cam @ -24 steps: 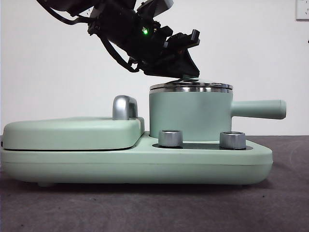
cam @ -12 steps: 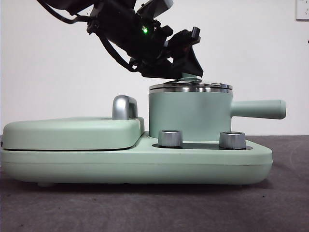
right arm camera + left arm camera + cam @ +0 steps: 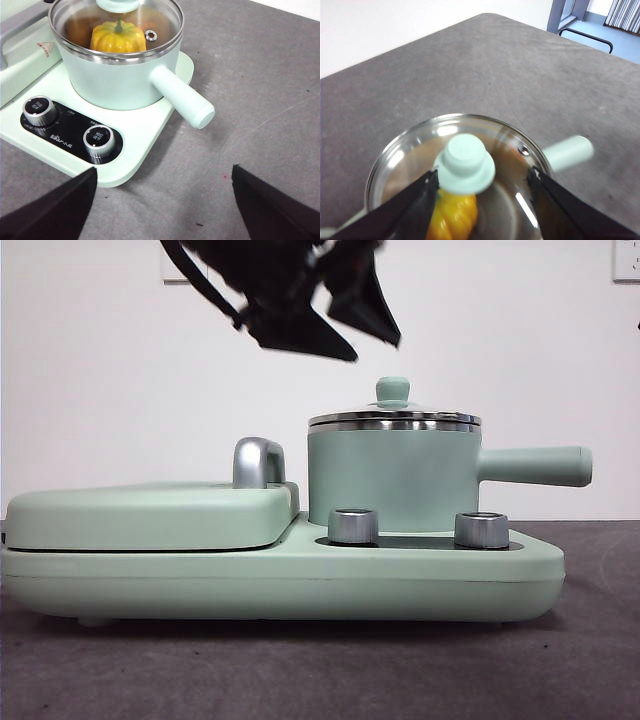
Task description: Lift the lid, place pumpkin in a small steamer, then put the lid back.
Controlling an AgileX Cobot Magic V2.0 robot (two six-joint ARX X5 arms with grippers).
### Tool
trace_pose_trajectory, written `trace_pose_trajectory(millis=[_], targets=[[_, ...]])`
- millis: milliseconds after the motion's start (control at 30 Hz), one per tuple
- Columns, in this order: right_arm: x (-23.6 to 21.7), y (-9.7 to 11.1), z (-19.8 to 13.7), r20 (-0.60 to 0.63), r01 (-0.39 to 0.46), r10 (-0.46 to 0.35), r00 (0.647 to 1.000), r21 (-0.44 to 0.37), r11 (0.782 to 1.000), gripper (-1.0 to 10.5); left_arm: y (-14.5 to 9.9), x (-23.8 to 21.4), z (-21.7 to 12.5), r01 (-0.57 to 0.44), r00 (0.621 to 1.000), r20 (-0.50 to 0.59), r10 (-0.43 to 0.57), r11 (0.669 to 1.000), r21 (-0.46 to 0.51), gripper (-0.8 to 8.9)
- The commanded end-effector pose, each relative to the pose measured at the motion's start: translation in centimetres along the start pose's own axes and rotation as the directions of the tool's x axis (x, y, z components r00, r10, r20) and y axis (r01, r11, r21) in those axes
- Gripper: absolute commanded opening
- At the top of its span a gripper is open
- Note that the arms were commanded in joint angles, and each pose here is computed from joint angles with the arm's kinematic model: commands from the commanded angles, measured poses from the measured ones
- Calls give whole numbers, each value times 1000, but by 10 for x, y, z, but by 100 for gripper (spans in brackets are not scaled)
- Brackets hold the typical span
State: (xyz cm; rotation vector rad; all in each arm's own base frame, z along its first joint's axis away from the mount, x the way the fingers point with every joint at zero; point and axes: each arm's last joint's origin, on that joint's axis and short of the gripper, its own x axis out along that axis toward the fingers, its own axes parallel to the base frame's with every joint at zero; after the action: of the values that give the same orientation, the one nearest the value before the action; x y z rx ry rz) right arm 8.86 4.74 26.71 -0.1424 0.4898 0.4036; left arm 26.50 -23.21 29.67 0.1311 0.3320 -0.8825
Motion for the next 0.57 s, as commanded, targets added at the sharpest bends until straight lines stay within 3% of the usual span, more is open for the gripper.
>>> trace_pose_trajectory(millis=[33,300,567], targets=[[0,1,2,7,-8,8,1000,9,1000,414,-2,-14,6,0,1000,-29,-1,999,-34,289],[6,4,8,31,-78,78,997,10,997,414,12,-60,5,-93,984,-167,57,971,-219,289],[32,9,20,36,-149,148,988,7,989,414,21,-115,-29,-220,967,-188,173,937,-272,289]])
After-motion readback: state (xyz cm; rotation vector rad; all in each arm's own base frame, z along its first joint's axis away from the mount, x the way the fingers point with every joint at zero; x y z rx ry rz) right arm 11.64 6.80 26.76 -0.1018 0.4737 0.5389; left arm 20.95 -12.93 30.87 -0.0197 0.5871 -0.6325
